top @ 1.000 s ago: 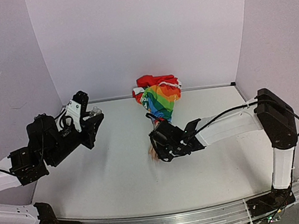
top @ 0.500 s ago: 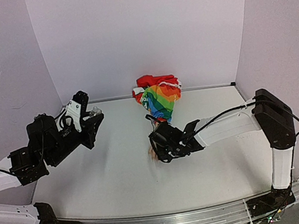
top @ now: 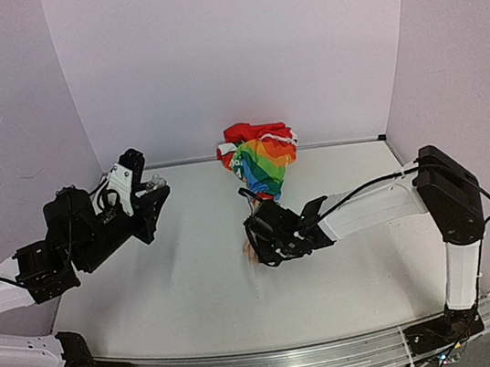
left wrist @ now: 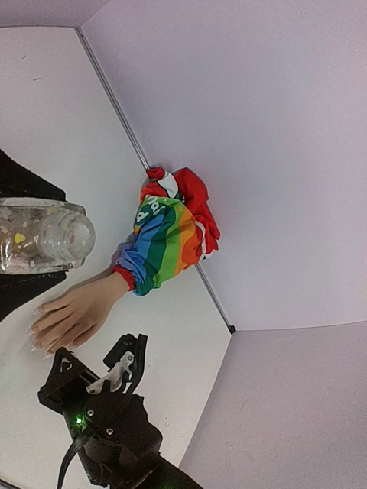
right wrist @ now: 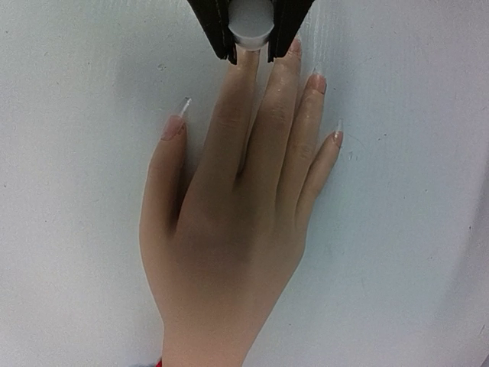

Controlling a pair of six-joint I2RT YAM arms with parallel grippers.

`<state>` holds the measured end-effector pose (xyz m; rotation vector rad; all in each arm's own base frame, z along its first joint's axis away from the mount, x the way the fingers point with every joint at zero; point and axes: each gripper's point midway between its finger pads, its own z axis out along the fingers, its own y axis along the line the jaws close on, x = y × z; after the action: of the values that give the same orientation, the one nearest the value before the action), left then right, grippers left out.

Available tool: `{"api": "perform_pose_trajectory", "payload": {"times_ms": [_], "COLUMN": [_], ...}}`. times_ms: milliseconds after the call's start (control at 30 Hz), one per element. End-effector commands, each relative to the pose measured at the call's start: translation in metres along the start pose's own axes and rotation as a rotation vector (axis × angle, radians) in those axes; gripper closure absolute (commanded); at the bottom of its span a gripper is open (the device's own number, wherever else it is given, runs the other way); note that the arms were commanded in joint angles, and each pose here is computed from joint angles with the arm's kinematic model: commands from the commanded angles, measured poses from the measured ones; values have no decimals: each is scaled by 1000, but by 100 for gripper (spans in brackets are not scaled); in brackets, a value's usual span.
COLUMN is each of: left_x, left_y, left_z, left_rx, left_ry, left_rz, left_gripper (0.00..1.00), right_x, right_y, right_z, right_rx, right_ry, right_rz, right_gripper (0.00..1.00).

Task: Paint the nails

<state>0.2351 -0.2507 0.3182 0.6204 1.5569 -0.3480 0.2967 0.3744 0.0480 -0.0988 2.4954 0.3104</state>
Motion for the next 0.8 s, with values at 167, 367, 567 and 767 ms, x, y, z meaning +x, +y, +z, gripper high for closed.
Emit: {"api": "perform_pose_trajectory", "payload": {"times_ms": [167,367,567,767], "left_x": [-22,-21,-20,-20], "left_y": [7,7,7,6], "left_z": [-6,-6,-6,-6], "left_rx": [-14,-12,-11,-9], "left_ry": [-60,-58,-55,-55], "left_rz": [-24,-26,-26,-28], "left_gripper": [100,100,100,100], "right_x": [4,8,9,12], "right_y": [0,0,2,2], "right_z": [4,4,0,-1], "right_rx": [10,11,8,8], "right_ry": [14,20,17,20], "right_rz": [8,9,8,10], "right_gripper": [100,100,100,100]}}
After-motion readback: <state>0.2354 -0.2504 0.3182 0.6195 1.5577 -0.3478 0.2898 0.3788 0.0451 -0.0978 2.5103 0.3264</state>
